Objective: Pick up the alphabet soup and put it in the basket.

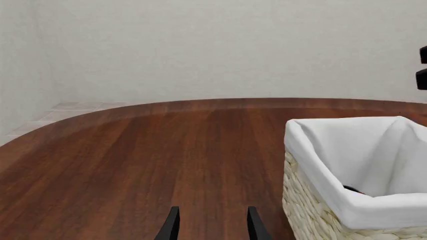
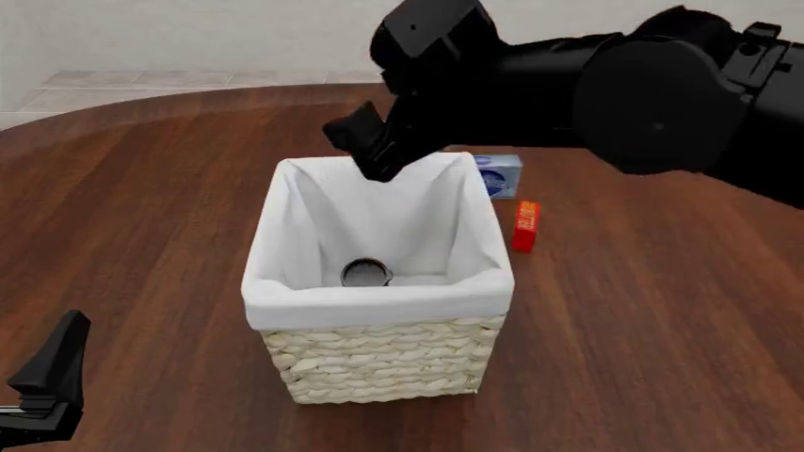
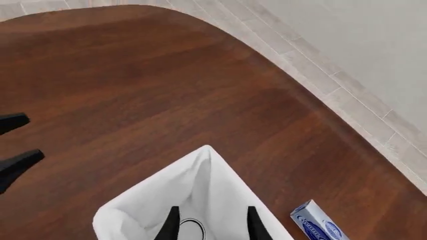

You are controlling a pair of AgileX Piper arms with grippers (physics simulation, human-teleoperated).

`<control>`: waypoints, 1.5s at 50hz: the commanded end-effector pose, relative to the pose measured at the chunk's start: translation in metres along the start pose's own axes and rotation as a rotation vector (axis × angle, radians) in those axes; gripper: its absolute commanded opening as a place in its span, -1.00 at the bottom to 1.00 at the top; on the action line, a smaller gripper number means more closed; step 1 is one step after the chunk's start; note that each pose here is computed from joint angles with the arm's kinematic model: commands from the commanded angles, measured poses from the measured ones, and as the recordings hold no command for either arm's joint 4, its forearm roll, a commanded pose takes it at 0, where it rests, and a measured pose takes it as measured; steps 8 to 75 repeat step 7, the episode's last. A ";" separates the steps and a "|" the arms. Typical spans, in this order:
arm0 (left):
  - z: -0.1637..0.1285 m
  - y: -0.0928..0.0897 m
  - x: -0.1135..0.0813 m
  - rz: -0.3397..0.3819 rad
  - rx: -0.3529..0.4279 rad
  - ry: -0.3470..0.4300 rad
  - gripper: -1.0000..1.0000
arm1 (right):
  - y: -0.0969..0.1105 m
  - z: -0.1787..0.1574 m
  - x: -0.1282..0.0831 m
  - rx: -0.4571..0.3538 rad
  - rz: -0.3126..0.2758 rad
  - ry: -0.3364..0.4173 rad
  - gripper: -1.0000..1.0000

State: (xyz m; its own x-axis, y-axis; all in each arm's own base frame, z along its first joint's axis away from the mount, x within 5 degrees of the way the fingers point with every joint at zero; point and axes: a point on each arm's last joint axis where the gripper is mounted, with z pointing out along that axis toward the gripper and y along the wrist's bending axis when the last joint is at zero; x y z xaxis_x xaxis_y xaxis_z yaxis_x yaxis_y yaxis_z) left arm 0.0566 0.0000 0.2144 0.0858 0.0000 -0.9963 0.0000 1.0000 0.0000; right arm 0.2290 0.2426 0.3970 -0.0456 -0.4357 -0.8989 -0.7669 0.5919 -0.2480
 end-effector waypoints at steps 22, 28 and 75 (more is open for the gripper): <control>0.000 0.000 0.000 0.000 0.000 0.000 1.00 | -0.007 -0.048 -0.037 0.025 -0.039 -0.119 1.00; 0.000 0.000 0.000 0.000 0.000 0.000 1.00 | -0.007 -0.048 -0.037 0.025 -0.039 -0.119 1.00; 0.000 0.000 0.000 0.000 0.000 0.000 1.00 | -0.007 -0.048 -0.037 0.025 -0.039 -0.119 1.00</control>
